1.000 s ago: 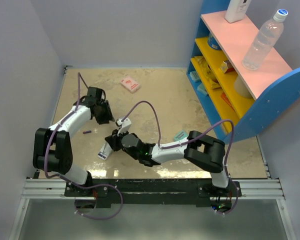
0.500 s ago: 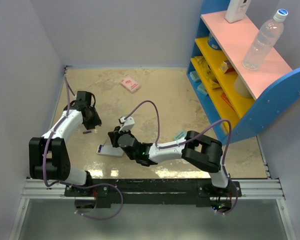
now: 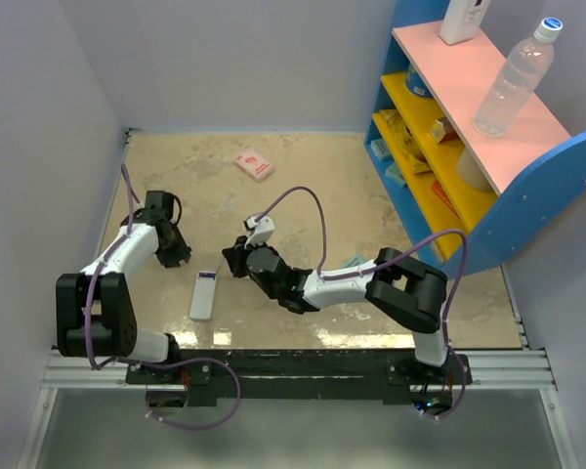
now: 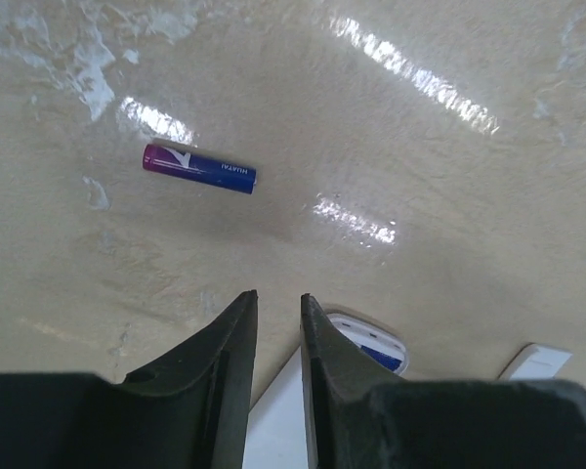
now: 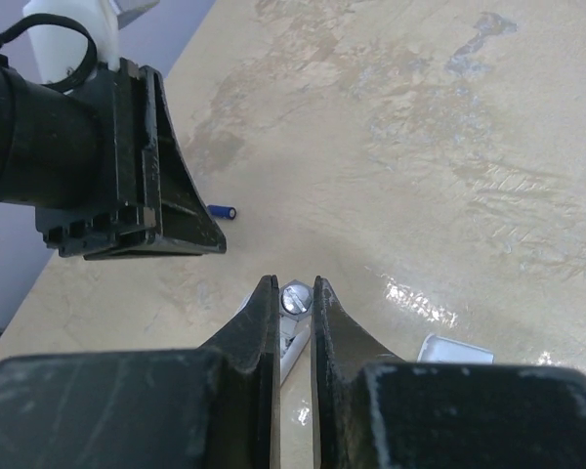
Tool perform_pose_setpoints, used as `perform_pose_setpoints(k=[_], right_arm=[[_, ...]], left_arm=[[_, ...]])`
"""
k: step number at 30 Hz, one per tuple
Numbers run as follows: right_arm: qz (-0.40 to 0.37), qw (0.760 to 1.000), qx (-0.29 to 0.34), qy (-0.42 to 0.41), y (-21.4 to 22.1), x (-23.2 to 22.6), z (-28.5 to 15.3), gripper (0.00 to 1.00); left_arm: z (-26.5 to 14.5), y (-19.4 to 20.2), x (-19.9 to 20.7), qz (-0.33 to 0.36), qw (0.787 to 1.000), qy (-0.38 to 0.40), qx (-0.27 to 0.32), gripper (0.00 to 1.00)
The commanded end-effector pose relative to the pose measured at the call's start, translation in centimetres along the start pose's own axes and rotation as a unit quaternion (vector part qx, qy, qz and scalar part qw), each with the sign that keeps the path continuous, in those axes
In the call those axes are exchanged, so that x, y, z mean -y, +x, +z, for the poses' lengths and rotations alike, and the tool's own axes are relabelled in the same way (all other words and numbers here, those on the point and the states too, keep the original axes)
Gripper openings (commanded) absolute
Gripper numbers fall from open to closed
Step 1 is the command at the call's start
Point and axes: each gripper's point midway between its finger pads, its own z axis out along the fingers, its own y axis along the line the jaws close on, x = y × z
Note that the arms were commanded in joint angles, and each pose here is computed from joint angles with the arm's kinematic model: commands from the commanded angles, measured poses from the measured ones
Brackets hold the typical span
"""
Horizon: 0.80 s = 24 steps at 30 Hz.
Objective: Unload the batteries from the remote control
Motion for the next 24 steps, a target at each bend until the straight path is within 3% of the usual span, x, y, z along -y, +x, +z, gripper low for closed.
perform_pose_setpoints(k=[1, 8, 14, 24], right_arm=[[-0.032, 0.999, -0.007, -0.009, -0.8, -0.8, 0.2, 0.0], [-0.046, 0.999, -0.019, 0.013, 0.5, -0.3, 1.6, 0.0], [-0.073, 0.997, -0.005, -0.002, -0.3, -1.7, 3.7, 0.0], [-0.132, 0.987, -0.013, -0.094, -0.4, -3.9, 4.6, 0.0]], left_arm=[[0.2, 0.7, -0.1, 0.001, 1.0, 0.011, -0.009, 0.28], [-0.3, 2.4, -1.0, -0.01, 1.0, -0.004, -0.03, 0.26], [-1.0, 4.0, -0.1, -0.046, 0.998, 0.032, -0.042, 0.25], [-1.7, 1.9, -2.4, -0.071, 0.997, -0.038, 0.009, 0.26]])
